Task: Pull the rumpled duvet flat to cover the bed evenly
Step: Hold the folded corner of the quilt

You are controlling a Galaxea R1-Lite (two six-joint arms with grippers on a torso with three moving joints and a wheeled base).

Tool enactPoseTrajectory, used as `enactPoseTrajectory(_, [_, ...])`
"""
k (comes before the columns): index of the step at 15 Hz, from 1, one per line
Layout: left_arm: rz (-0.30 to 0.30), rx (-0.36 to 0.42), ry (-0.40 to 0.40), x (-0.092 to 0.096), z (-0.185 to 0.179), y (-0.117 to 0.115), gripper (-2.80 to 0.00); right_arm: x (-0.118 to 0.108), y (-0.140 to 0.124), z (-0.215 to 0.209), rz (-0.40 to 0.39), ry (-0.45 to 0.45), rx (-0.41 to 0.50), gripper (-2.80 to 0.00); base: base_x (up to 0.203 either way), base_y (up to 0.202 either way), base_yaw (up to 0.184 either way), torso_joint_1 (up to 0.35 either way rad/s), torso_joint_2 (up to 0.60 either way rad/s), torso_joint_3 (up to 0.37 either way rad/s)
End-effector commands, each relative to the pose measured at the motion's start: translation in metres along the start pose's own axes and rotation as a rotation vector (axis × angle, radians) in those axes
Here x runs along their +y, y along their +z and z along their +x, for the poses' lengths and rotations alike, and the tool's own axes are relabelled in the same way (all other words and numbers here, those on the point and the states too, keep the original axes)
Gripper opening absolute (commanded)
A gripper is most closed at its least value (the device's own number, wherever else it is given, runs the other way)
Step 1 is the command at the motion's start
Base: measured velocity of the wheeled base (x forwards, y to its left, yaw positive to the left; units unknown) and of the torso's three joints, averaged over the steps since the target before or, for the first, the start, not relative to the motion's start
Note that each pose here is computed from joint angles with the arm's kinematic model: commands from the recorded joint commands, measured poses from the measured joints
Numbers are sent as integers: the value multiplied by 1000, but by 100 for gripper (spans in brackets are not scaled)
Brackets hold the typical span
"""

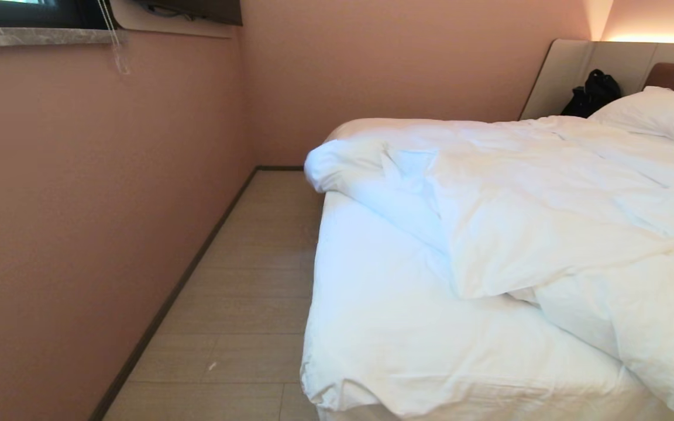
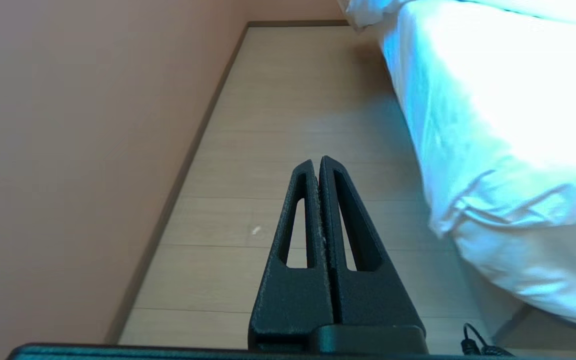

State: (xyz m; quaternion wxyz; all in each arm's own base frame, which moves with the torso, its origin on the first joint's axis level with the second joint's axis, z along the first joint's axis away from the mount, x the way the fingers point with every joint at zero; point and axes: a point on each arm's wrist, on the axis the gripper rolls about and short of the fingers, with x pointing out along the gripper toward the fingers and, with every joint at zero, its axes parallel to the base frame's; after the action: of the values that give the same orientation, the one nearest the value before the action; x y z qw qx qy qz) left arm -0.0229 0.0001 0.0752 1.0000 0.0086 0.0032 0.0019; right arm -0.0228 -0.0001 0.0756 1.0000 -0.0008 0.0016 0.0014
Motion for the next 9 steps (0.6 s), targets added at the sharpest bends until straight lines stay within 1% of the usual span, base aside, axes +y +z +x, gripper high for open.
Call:
enactPoseTrajectory(1, [0, 0, -1, 0, 0, 0, -280, 0, 0, 0, 0, 0, 0, -280, 0, -200, -2, -2, -2, -2])
enactPoseTrajectory(9, [3, 0, 1, 0, 0, 0, -280, 0, 0, 0, 0, 0, 0, -280, 0, -194, -1, 4, 2, 2])
